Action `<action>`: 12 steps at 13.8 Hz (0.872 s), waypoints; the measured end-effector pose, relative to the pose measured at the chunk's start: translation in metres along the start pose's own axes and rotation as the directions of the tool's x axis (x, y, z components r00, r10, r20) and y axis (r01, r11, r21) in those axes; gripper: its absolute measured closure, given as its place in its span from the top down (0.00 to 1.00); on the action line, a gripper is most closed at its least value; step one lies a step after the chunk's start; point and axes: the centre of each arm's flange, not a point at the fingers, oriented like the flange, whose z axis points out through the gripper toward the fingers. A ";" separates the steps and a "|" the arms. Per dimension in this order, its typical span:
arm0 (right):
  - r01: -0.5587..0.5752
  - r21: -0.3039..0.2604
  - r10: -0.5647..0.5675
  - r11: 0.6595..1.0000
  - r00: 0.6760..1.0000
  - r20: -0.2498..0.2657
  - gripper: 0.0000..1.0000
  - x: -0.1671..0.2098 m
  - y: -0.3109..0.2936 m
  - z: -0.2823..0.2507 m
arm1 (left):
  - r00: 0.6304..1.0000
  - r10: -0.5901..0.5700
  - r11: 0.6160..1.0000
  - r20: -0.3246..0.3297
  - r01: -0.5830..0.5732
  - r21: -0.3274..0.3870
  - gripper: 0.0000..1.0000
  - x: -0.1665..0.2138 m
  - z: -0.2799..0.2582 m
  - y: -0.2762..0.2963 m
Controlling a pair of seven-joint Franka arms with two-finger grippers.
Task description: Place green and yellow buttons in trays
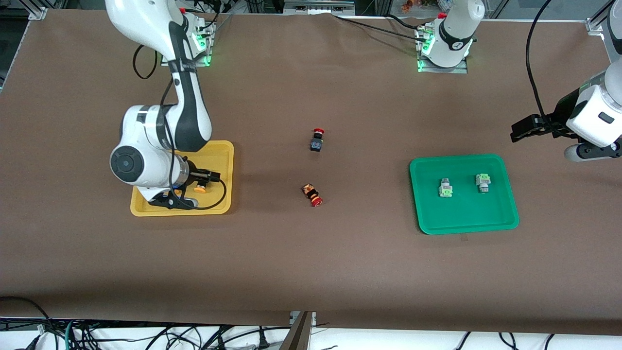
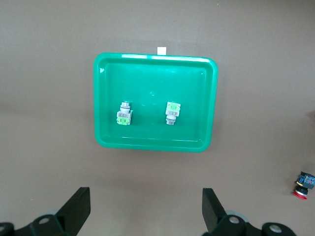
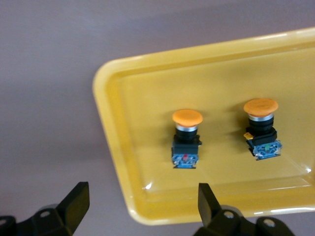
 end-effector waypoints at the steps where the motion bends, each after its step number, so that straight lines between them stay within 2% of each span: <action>1: 0.013 0.015 -0.012 1.000 1.000 -0.011 0.99 -0.004 -0.003 -0.016 | 1.000 0.000 1.000 0.000 0.000 0.000 1.00 0.000 0.000 0.000; 5: 0.085 -0.007 -0.085 0.996 0.995 -0.047 0.99 -0.034 0.005 -0.092 | 1.000 0.000 1.000 0.001 0.000 0.000 1.00 0.002 0.002 0.000; 12: 0.158 -0.018 -0.159 0.987 0.987 -0.022 0.99 -0.084 0.027 -0.186 | 1.000 0.003 1.000 -0.003 -0.003 -0.002 1.00 0.004 0.000 0.002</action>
